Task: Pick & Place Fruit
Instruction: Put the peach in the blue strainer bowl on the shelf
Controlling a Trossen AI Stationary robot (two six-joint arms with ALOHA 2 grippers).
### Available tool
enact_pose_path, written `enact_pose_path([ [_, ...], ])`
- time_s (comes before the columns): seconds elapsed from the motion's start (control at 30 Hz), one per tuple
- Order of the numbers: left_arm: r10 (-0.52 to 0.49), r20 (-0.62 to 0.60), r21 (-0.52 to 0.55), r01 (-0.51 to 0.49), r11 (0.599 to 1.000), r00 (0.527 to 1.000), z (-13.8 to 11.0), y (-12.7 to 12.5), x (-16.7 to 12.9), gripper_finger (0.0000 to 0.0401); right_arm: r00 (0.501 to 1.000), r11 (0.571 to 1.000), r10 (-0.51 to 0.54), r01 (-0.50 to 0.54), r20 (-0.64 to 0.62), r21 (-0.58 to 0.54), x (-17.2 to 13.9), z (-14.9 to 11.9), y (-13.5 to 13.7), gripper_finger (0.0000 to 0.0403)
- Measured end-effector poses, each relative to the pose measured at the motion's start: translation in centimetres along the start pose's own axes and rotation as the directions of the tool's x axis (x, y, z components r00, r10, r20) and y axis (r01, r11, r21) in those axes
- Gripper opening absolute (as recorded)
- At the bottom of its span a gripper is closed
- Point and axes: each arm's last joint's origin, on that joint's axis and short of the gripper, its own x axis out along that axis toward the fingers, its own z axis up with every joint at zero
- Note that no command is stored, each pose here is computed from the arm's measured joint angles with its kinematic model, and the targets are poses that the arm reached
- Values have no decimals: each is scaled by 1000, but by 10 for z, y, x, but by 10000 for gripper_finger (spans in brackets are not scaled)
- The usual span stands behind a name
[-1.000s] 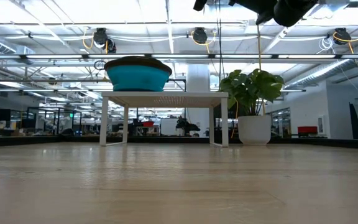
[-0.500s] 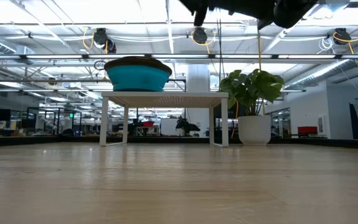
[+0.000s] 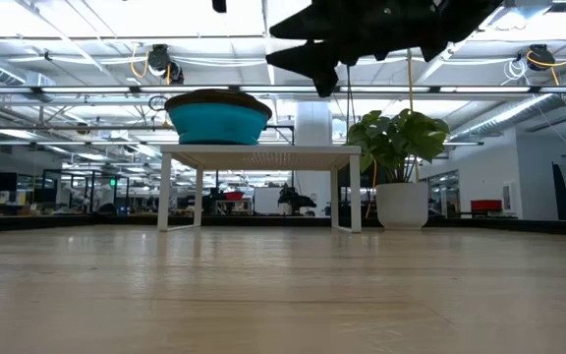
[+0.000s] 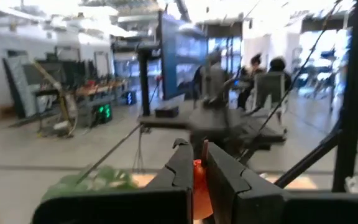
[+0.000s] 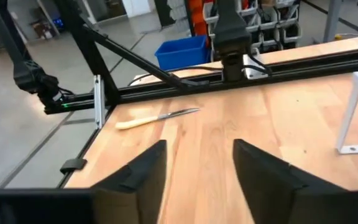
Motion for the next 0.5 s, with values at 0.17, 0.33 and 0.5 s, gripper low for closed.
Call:
enact_pose_path([
  [0.17,45,-166,18,-43,999,985,5,19,4,5,1000,1000,11,-12,-11,-7,1,-2,4,118],
  [0.33,98,-319,76,-77,994,943,20,38,3,15,999,999,32,-33,-17,-23,3,-3,11,41],
  [0.5,160,-430,111,-124,986,889,30,59,-3,6,998,996,56,-58,-23,-70,5,-5,21,7],
])
